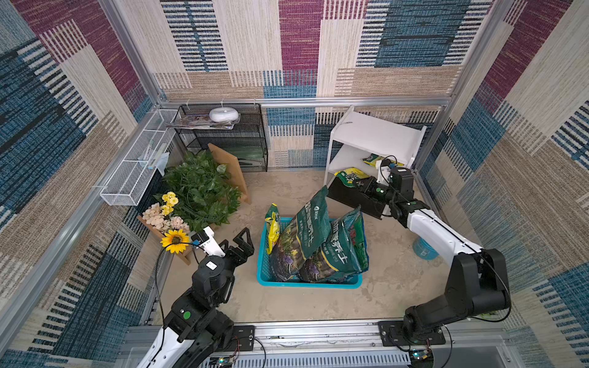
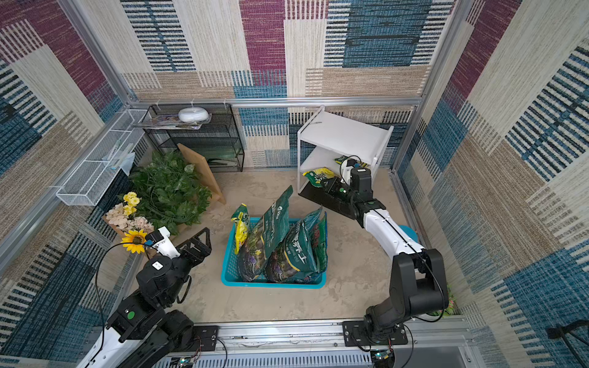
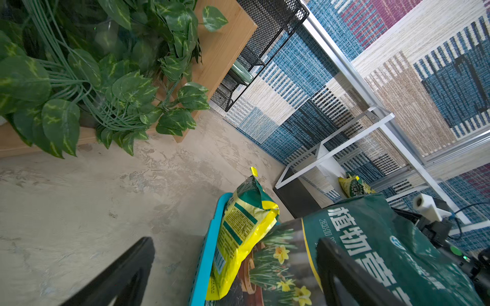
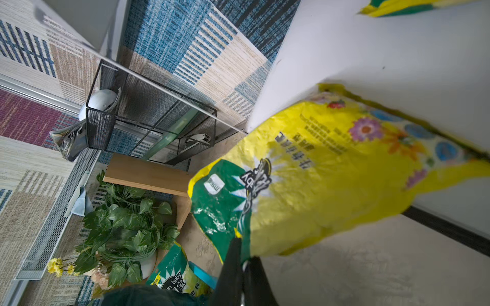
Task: Take down the fertilizer bag from the shelf
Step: Pick up the fertilizer bag from the shelf, then place the fertilizer bag in the storage box.
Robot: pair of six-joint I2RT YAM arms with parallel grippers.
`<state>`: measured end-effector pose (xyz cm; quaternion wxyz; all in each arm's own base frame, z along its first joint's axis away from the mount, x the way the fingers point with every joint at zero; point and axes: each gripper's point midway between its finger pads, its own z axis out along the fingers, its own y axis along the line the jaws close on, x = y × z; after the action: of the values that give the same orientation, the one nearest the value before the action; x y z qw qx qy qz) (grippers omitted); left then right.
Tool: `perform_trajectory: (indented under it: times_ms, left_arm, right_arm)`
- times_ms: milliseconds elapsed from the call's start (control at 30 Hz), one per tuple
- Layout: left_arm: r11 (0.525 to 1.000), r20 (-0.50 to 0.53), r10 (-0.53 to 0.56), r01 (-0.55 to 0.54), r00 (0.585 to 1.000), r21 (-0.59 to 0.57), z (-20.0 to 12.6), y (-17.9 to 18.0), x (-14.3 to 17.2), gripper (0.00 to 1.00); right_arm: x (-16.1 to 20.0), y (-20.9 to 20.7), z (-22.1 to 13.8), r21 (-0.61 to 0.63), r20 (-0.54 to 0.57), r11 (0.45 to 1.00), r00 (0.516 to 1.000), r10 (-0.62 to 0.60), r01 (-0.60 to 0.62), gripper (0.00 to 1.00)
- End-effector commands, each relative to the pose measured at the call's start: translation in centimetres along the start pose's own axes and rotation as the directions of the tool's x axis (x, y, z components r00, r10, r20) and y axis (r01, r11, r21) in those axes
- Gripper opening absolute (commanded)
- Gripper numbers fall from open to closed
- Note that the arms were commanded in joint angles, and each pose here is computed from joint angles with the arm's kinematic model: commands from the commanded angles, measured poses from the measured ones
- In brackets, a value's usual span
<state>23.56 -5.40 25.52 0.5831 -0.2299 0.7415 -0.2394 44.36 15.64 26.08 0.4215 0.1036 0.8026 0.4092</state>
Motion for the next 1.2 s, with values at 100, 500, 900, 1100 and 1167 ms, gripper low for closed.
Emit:
perform_trajectory:
  times_ms: [100,500,900,1100,1167]
  left_arm:
    - [1.0,0.036,-0.001,0.001,0.999,0.006,-0.2,-0.3,-1.0,0.99]
    - [1.0,0.046,-0.002,0.002,0.999,0.004,-0.5,-0.2,-1.2,0.99]
    - [1.0,0.065,-0.011,0.011,0.998,0.005,-1.3,0.0,-1.9,0.99]
    - [0.999,0.084,-0.022,0.024,0.996,-0.025,-1.5,0.7,-2.1,0.99]
    - [0.999,0.086,-0.022,0.025,0.996,-0.03,-1.5,0.8,-2.1,0.99]
  right_arm:
    - [-1.8,5.3,-2.5,-0.096,0.064,0.99,0.993,-0.099,0.105,0.0]
    - [-1.7,17.5,-7.9,-0.174,0.201,0.931,0.937,-0.285,0.32,0.0]
    - [3.3,31.0,-9.1,-0.308,0.225,0.832,0.885,-0.407,0.461,0.0]
    - [8.7,34.0,-9.7,-0.383,0.225,0.809,0.895,-0.386,0.446,0.0]
    - [10.3,34.0,-10.0,-0.362,0.242,0.826,0.9,-0.363,0.431,0.0]
